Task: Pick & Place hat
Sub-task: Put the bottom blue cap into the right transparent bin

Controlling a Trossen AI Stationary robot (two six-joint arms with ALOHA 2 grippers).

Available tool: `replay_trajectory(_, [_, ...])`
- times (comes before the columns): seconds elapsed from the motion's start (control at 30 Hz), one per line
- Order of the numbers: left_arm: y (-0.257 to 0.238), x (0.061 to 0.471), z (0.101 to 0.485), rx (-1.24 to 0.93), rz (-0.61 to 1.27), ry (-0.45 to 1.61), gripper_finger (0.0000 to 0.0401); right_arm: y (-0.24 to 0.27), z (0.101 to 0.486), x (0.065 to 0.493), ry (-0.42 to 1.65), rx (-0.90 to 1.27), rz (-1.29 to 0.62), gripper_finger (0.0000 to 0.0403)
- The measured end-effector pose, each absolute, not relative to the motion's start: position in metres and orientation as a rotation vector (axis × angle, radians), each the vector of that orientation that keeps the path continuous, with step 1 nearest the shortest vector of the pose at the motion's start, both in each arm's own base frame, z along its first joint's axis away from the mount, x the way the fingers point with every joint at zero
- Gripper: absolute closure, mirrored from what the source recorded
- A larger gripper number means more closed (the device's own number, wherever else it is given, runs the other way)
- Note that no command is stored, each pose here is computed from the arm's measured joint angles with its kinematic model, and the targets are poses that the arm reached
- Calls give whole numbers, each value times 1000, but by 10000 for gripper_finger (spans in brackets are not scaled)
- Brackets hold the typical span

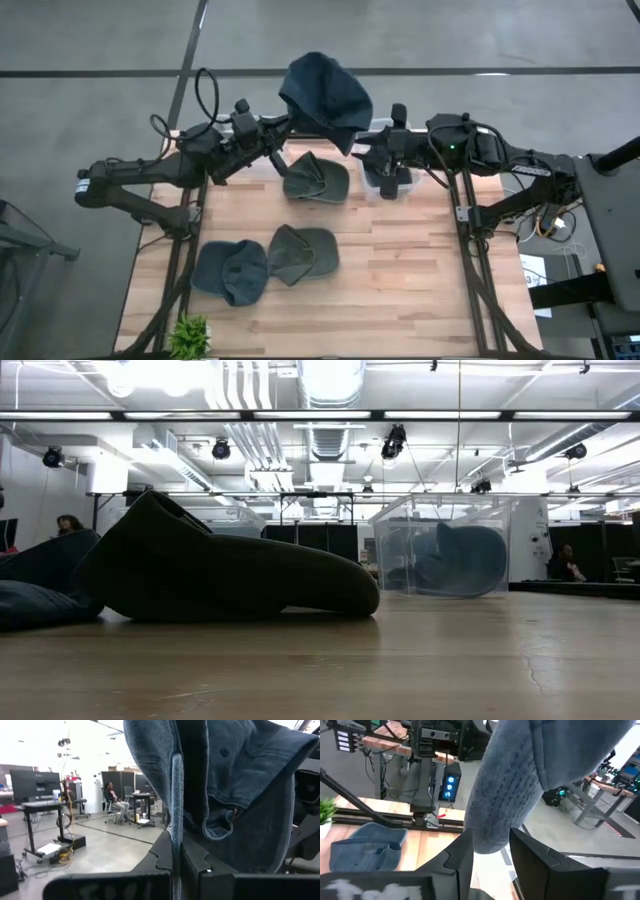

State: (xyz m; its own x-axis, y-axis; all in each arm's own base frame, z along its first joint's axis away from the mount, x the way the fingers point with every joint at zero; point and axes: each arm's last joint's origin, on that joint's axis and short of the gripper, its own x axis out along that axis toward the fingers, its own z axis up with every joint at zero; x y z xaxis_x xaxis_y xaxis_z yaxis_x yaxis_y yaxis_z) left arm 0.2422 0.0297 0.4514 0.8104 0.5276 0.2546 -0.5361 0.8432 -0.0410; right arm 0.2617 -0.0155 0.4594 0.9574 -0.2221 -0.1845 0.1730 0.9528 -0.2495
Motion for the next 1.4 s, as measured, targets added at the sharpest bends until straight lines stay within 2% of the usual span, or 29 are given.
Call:
replay_trajectory(0.57, [33,246,457,94,600,-338,394,-16,458,278,123,-231,-213,278])
replay_trajectory(0.77, [34,249,456,99,602,-336,394,-21,456,283,140,-296,-400,278])
replay_trajectory(1.03, [33,249,457,97,577,-350,394,-22,461,282,104,-323,-452,281])
replay_trajectory(1.17, [33,250,456,76,566,-349,394,-22,462,282,102,-335,-471,300])
replay_trajectory(1.33, [31,251,453,81,512,-325,390,-24,461,280,131,-340,-513,374])
replay_trajectory(1.4, [31,253,451,77,488,-307,384,-25,460,279,142,-342,-534,383])
